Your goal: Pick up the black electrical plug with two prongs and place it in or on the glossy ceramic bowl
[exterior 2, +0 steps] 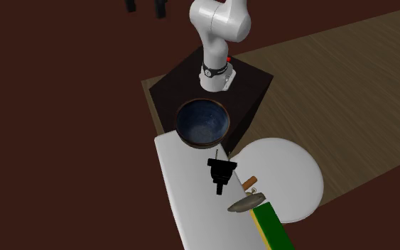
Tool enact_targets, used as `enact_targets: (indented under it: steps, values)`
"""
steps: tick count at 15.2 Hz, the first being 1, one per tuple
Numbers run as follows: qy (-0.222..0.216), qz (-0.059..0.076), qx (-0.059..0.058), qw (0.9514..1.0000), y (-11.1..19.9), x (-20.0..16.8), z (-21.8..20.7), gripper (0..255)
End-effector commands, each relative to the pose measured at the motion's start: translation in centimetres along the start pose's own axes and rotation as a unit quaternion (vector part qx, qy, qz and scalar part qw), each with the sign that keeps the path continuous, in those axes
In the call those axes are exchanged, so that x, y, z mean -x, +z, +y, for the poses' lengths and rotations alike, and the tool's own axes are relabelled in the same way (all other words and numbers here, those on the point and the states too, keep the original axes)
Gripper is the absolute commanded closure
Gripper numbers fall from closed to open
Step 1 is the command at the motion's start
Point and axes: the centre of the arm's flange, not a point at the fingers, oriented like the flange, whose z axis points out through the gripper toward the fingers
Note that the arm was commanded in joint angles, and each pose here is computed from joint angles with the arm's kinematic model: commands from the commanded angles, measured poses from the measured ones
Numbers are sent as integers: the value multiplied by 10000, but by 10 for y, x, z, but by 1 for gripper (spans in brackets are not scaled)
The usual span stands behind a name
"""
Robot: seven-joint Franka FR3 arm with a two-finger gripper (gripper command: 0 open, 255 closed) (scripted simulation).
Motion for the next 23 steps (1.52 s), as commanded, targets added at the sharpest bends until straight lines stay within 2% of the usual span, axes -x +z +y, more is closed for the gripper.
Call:
enact_targets:
  steps: [1, 12, 23]
  values:
    - [0, 0, 0, 10000, 0, 0, 0, 0]
    - [-293, -372, 182, 9987, 114, -39, -92, 0]
    - [-585, -743, 364, 9949, 234, -63, -181, 0]
